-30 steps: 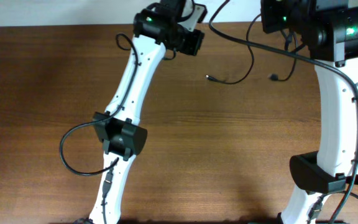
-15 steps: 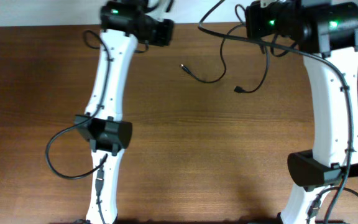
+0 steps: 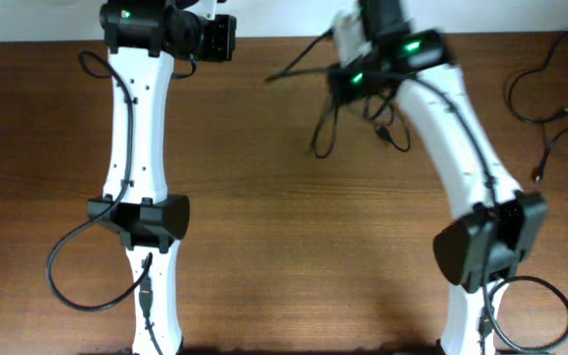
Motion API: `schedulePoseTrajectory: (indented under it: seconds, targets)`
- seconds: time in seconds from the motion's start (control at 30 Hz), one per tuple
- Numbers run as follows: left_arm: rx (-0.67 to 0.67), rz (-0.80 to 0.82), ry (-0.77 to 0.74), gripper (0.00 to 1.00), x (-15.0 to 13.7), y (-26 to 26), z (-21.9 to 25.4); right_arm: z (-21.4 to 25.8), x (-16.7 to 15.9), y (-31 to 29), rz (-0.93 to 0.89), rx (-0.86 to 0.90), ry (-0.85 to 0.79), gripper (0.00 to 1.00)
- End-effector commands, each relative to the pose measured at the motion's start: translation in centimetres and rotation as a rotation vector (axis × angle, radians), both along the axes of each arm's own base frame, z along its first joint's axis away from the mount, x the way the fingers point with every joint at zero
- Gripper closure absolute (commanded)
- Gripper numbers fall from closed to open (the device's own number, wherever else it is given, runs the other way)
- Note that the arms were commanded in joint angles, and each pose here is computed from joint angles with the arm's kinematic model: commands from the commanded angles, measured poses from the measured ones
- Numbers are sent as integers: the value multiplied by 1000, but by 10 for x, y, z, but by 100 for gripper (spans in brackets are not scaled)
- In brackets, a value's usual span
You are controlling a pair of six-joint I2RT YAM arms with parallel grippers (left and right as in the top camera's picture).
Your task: Untangle cables
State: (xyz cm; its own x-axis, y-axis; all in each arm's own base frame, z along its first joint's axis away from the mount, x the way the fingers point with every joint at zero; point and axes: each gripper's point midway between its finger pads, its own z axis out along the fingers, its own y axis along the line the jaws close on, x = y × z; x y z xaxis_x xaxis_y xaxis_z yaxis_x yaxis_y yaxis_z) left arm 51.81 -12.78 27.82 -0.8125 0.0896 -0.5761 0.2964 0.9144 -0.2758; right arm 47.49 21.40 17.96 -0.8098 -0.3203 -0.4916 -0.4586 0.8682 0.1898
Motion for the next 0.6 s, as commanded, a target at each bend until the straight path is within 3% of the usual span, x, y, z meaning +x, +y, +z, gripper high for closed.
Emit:
schedulePoseTrajectory:
  seconds: [0.0, 0.23, 0.27, 0.3, 0.43, 0.57]
  targets:
    - [67, 27, -32, 100, -7, 14, 14, -43, -24, 26, 58, -4, 72, 96]
    - [69, 30, -28, 100, -8, 15, 13, -106, -52, 46, 117, -27, 118, 94]
    - [69, 31, -27, 100, -8, 16, 13, -107, -55, 48, 124, -26, 127, 35]
    - [69, 31, -28, 100, -8, 16, 13, -107, -56, 50, 129, -26, 126, 1]
    - [71, 30, -19, 100, -9, 16, 12, -89, -49, 51, 137, -43, 66, 1]
    - [95, 20, -6, 100, -13, 19, 8, -45, -10, 22, 14, -169, -108, 1]
